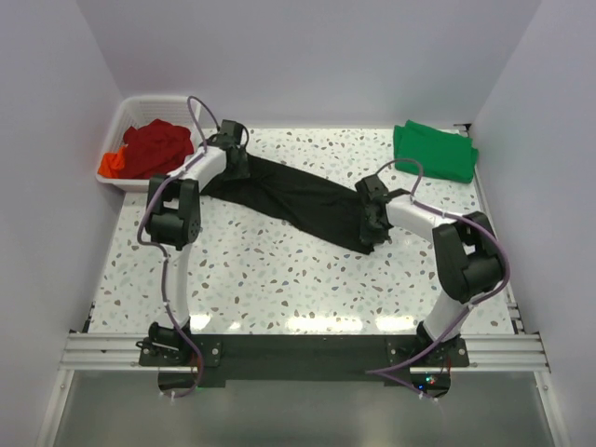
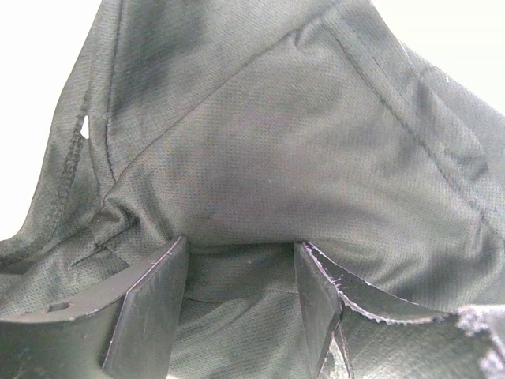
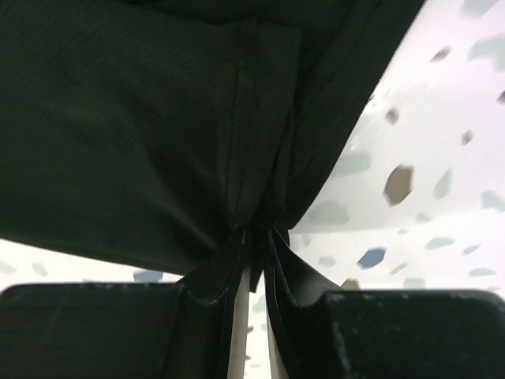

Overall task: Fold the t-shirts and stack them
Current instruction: Fold the tshirt

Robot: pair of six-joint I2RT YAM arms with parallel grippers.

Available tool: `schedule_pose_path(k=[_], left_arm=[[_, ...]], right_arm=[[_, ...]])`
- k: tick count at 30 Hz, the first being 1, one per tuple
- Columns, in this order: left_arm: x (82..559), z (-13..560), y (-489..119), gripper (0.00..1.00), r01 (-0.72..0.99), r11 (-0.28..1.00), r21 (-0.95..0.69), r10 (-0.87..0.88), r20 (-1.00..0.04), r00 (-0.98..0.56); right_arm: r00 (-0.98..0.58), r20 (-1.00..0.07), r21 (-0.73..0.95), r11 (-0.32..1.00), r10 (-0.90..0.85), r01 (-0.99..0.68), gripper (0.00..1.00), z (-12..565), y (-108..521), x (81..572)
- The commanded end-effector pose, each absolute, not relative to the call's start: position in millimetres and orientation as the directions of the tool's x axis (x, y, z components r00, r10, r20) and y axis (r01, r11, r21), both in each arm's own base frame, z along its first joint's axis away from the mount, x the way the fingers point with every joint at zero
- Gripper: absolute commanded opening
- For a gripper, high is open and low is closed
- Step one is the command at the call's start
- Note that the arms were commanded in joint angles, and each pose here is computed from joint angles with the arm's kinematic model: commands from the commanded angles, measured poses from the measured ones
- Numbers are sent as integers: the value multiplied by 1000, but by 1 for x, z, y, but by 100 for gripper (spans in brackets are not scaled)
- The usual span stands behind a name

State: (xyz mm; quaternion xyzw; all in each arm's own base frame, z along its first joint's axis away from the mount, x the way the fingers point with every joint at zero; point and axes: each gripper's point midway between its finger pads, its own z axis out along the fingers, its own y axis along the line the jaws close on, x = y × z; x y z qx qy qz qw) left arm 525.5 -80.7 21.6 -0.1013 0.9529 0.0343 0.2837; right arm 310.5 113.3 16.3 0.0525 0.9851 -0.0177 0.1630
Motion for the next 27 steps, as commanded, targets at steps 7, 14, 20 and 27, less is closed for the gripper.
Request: schedule_pose_path(k=[7,14,20,27], left_arm=[[529,28,-63,60,-170,982,84,-92,-572,-815],[514,120,-55,62,-233,972,-2,-159,-739,-654],[513,149,-65,64,-255,963,-90,-237,-736,-635],[520,127,-91,65,-326,925,-194,-373,-616,-694]], right_arm=[[-961,-256,4,994,107,109,15,35,119,247],[-903,-417,17,994,107,109,25,94,116,264],[-848,-529,-4,1000,19,25,51,128,124,303],[-808,-568,-96,988,-155,-122,68,125,146,371]])
